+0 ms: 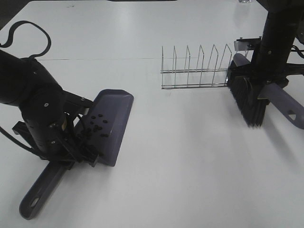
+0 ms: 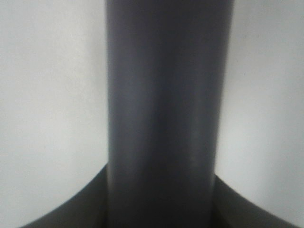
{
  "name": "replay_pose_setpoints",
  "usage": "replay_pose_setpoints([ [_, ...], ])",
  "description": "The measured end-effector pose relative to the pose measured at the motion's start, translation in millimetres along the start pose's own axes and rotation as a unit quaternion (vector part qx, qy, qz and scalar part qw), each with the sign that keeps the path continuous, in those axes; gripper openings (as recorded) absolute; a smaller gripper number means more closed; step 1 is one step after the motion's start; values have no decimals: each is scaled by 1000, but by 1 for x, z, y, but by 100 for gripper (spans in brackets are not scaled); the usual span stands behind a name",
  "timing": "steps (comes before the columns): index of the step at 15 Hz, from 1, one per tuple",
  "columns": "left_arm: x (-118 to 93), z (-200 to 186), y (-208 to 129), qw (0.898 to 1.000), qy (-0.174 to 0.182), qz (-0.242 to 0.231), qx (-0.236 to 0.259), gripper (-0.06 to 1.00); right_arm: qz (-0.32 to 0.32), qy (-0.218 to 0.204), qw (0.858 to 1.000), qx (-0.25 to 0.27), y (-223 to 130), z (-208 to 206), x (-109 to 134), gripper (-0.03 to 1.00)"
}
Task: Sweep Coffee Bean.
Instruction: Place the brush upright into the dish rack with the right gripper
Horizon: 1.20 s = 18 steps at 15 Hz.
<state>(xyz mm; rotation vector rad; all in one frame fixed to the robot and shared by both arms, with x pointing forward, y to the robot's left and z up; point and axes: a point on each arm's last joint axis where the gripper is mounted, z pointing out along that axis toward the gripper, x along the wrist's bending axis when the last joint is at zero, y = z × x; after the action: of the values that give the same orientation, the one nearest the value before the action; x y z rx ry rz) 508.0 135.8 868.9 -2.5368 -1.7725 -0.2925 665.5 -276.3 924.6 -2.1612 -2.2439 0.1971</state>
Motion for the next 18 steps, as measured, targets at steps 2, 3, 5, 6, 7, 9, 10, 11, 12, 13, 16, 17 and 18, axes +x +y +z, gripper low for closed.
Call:
replay_pose_setpoints([
  [2, 0, 0, 0, 1000, 0, 0, 0, 34, -1, 2, 1000, -17, 13, -1, 1, 30],
  [3, 0, 0, 0, 1000, 0, 0, 0, 34, 0, 5, 1000, -24, 19, -1, 1, 30],
  [5, 0, 0, 0, 1000, 0, 0, 1, 34, 2, 6, 999, -54, 32, -10, 1, 30],
  [6, 0, 0, 0, 1000, 0, -1, 1, 34, 3, 7, 998, -59, 36, -9, 1, 30],
  [7, 0, 0, 0, 1000, -1, -3, 2, 34, 4, 11, 998, -59, 41, -5, 2, 30],
  [9, 0, 0, 0, 1000, -2, -4, 2, 34, 6, 17, 998, -55, 45, 3, 4, 30],
  [10, 0, 0, 0, 1000, -2, -4, 2, 34, 6, 18, 998, -55, 46, 4, 4, 30],
  [11, 0, 0, 0, 1000, -2, -4, 2, 34, 6, 18, 998, -55, 46, 4, 4, 30],
  [12, 0, 0, 0, 1000, -2, -4, 2, 34, 6, 18, 998, -55, 46, 4, 4, 30],
  [13, 0, 0, 0, 1000, -2, -4, 2, 34, 6, 18, 998, -55, 46, 4, 4, 30],
  [16, -1, 0, -1, 1000, -4, -7, 3, 34, 7, 22, 998, -55, 46, 3, 5, 30],
  [17, -1, 0, -1, 1000, -5, -8, 4, 34, 9, 30, 998, -55, 46, 3, 6, 30],
  [18, -1, 0, -1, 1000, -5, -9, 4, 34, 10, 33, 998, -55, 46, 3, 7, 30],
])
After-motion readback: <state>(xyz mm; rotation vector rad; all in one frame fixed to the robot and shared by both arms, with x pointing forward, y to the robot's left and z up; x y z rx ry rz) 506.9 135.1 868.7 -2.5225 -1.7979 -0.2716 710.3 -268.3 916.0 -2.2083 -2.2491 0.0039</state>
